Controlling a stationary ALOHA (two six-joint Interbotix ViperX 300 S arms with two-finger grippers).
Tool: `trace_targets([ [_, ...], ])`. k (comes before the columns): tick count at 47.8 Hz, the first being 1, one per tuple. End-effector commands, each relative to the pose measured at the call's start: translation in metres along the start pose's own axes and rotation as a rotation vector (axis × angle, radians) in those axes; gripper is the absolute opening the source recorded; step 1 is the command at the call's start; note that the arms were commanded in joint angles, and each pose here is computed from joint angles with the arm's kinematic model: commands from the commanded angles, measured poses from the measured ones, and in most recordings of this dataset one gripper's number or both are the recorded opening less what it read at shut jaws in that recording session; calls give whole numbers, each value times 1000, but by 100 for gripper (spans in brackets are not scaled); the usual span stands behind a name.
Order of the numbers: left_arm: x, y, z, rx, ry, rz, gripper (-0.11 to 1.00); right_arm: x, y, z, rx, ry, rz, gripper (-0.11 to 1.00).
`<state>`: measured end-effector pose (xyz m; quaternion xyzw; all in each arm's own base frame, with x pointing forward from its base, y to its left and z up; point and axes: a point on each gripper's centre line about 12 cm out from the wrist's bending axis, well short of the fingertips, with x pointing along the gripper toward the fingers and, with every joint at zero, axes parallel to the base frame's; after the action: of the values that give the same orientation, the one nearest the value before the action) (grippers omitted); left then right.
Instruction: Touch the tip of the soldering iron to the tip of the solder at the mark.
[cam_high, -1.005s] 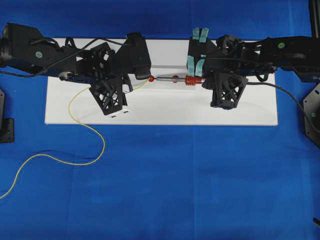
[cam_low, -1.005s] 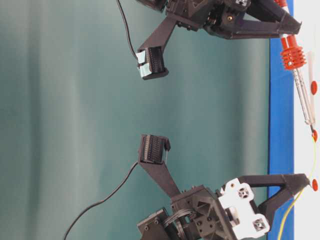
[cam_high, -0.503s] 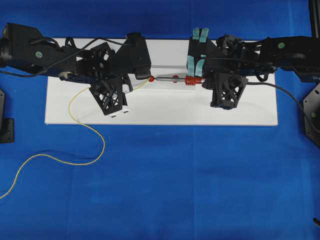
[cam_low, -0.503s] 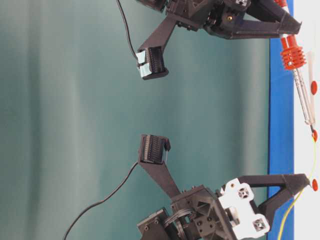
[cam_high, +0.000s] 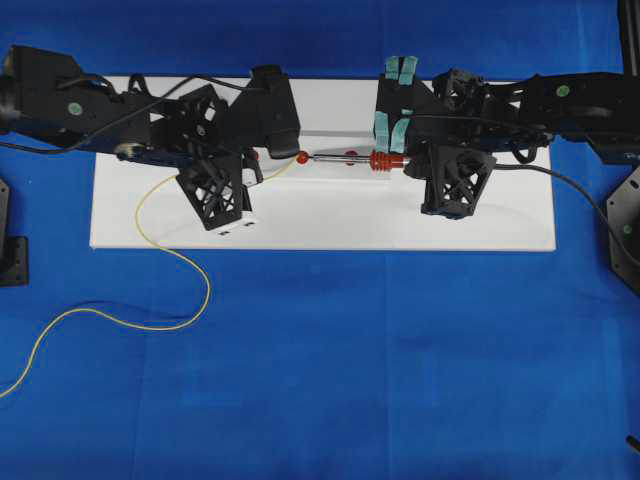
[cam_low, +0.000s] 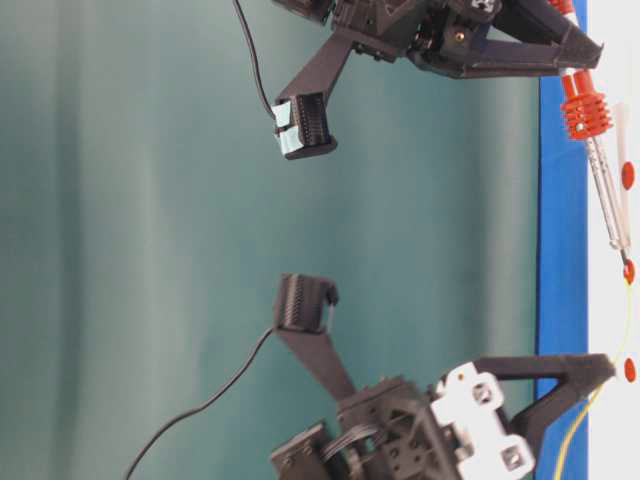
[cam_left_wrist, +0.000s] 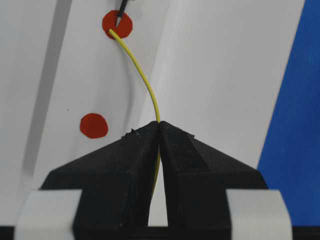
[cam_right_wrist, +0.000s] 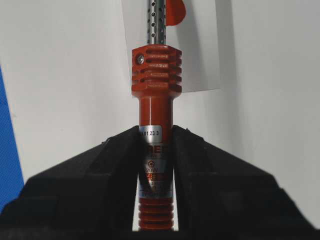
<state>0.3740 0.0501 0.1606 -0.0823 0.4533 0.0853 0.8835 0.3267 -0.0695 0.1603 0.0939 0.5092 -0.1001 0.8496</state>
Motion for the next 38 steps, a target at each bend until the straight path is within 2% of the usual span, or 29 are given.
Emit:
trace_targets([
  [1, -23, -1, 11, 2, -66, -6, 1, -7, 1, 10, -4, -35, 1, 6],
  [13, -44, 1, 0, -4, -93, -10, 1, -7, 1, 10, -4, -40, 1, 6],
  [22, -44, 1, -1, -33, -96, -11, 1, -8, 0, 11, -2, -45, 0, 6],
  [30, -44, 1, 0, -35, -98, -12, 1, -22, 1, 12, -6, -78, 2, 6],
  [38, -43, 0, 0, -32, -97, -12, 1, -40, -1, -1, -9, -101, -1, 6],
])
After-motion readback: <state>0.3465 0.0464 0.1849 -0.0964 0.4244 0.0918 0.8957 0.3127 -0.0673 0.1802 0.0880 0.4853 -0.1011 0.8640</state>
